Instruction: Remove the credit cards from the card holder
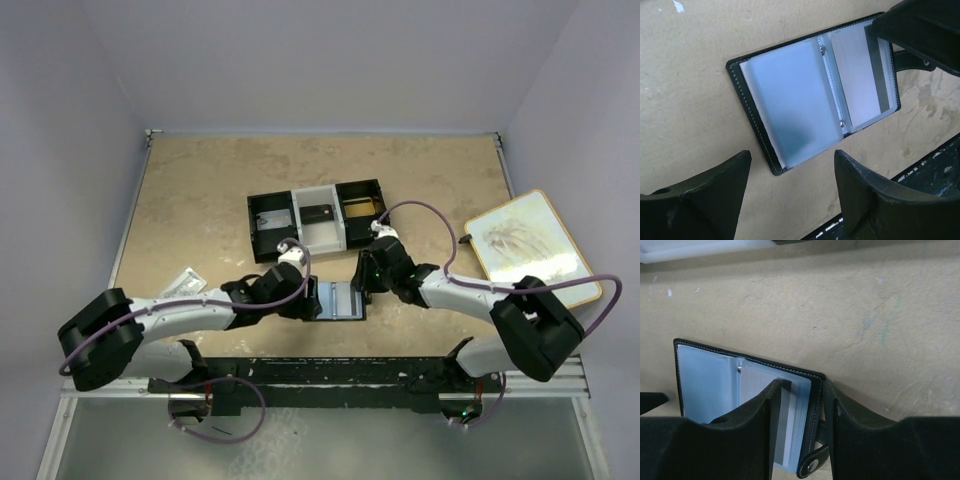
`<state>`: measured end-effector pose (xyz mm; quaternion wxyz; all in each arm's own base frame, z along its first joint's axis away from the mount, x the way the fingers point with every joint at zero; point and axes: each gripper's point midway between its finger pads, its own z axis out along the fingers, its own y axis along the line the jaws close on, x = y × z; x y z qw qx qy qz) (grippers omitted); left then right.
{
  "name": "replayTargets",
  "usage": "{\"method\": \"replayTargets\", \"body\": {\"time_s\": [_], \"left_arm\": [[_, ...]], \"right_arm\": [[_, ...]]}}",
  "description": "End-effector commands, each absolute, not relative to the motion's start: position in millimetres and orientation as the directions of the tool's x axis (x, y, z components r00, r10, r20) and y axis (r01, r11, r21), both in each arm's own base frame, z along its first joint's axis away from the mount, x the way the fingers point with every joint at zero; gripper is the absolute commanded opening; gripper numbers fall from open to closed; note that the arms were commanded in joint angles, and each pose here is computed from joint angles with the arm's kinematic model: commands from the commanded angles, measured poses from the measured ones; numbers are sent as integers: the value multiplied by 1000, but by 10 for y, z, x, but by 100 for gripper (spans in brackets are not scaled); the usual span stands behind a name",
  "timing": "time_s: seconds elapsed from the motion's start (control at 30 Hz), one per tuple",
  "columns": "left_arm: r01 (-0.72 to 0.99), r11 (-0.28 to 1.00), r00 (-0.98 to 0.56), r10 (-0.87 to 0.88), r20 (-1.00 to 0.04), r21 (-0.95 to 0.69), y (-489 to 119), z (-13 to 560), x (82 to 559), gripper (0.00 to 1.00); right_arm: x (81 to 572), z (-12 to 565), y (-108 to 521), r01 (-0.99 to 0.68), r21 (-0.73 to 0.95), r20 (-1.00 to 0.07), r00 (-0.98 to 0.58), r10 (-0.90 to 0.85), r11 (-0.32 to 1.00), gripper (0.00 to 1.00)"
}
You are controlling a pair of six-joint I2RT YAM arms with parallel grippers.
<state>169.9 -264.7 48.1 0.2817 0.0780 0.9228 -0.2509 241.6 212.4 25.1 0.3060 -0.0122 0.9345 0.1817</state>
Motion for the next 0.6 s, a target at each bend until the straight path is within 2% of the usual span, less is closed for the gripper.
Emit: {"method": "replayTargets", "body": {"time_s": [0.0,0.2,0.37,0.57], "left_arm": [[311,839,-813,-8,-583,-446,-2891,468,1749,63],[325,830,-819,7,-574,-454,-3037,369,1548,59],[358,802,-816,20,-578,-478,-3245,400,1186,58],[379,790,-810,31,-586,-482,-3482,384,811,58]], "right_arm": [[2480,428,2440,-248,425,-593,-803,61,871,43],[2493,371,2638,-331,442,-576,-817,-20,834,43],[2654,389,2746,-394,399,-606,-791,-84,828,43],[2614,421,2928,-498,424,-610,-775,-168,757,42]]}}
